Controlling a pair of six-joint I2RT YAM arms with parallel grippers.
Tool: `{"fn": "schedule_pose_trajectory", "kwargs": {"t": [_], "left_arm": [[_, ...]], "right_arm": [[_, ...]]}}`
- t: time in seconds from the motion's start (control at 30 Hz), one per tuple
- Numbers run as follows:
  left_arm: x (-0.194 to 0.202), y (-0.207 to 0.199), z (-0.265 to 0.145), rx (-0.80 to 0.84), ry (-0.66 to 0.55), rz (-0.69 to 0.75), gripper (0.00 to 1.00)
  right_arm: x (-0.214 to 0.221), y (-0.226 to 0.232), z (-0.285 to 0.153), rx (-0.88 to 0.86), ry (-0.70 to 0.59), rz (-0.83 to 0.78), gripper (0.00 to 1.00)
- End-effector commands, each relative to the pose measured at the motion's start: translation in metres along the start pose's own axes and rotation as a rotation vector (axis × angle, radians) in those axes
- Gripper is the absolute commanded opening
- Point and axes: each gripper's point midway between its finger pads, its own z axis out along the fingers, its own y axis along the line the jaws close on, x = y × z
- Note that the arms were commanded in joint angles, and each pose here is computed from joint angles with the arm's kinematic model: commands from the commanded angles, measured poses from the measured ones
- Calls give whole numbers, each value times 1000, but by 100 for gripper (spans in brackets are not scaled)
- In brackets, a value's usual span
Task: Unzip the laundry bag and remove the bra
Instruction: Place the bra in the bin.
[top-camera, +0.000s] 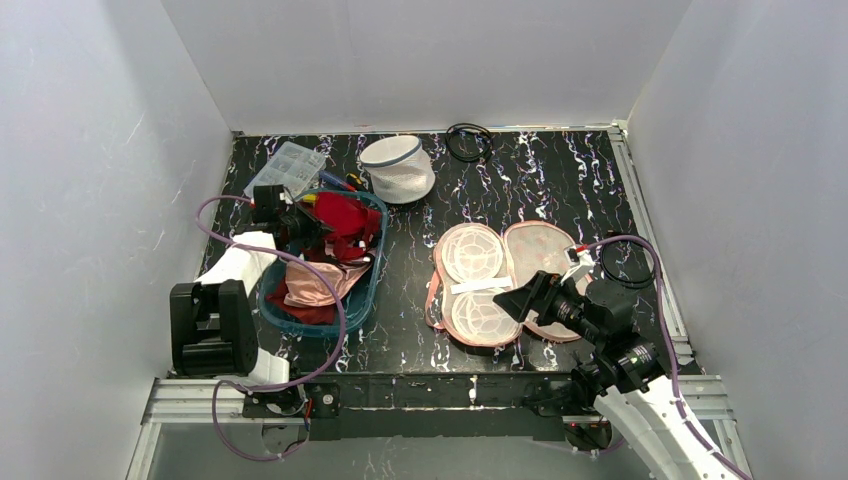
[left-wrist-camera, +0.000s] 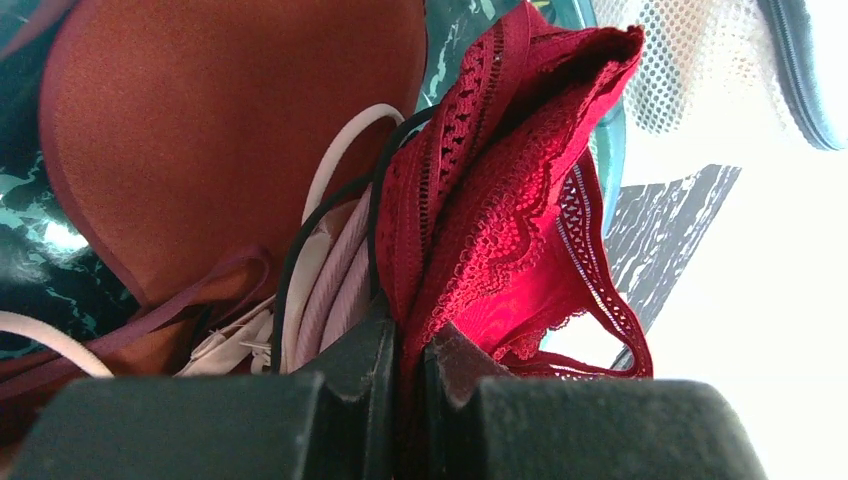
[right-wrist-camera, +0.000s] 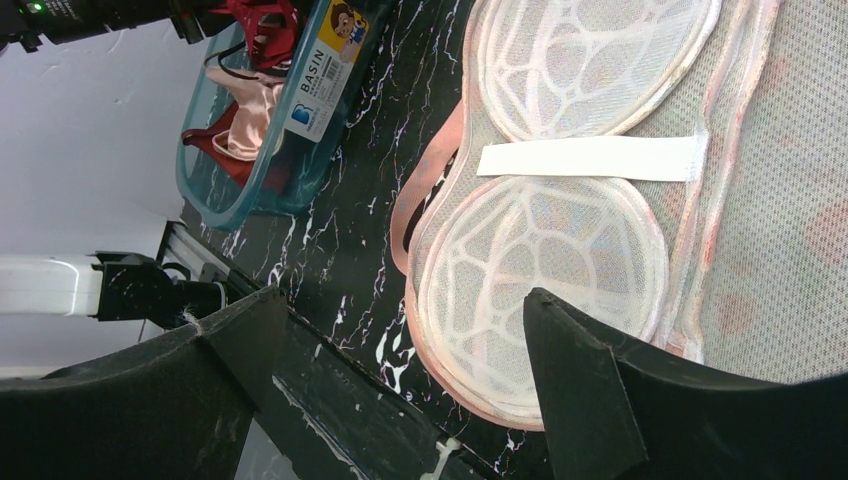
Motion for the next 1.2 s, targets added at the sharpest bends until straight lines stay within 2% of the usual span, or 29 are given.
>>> {"fn": "schedule_pose_trajectory", "kwargs": {"t": [0.0, 0.07, 0.17, 0.27, 0.33, 0.47, 0.53, 0.57, 0.73, 0.83, 0.93, 1.17], "left_arm": [[6, 11, -4, -45, 27, 32, 3], [7, 13, -6, -56, 34, 36, 14], [5, 7, -19, -57, 21, 60, 41], [-1, 1, -41, -80, -2, 116, 57], [-5, -3, -60, -94, -33, 156, 63], [-15, -18, -100, -83, -119, 212, 65], [-19, -31, -113, -38, -157, 221, 62], [-19, -41, -117, 4, -161, 222, 58], [-18, -75, -93, 181, -102, 169, 21], [-22, -83, -67, 227, -53, 128, 8], [-25, -83, -44, 237, -25, 110, 0], [-7, -36, -2, 136, 39, 73, 0]], "right_arm": [[-13, 13, -1, -45, -39, -30, 95], [-12, 12, -1, -43, -38, -28, 95], [-12, 13, -1, -43, -38, -29, 95], [-12, 14, -1, -47, -34, -28, 95], [-11, 15, 0, -56, -32, -25, 95], [-12, 18, 2, -75, -34, -26, 95], [-12, 18, 3, -79, -30, -27, 95], [-11, 18, 3, -82, -30, -27, 95], [-8, 19, 3, -96, -18, -27, 95], [-5, 17, 3, -90, -9, -30, 95], [-3, 14, 4, -85, -6, -24, 95], [1, 9, 7, -70, 7, -20, 95]]}}
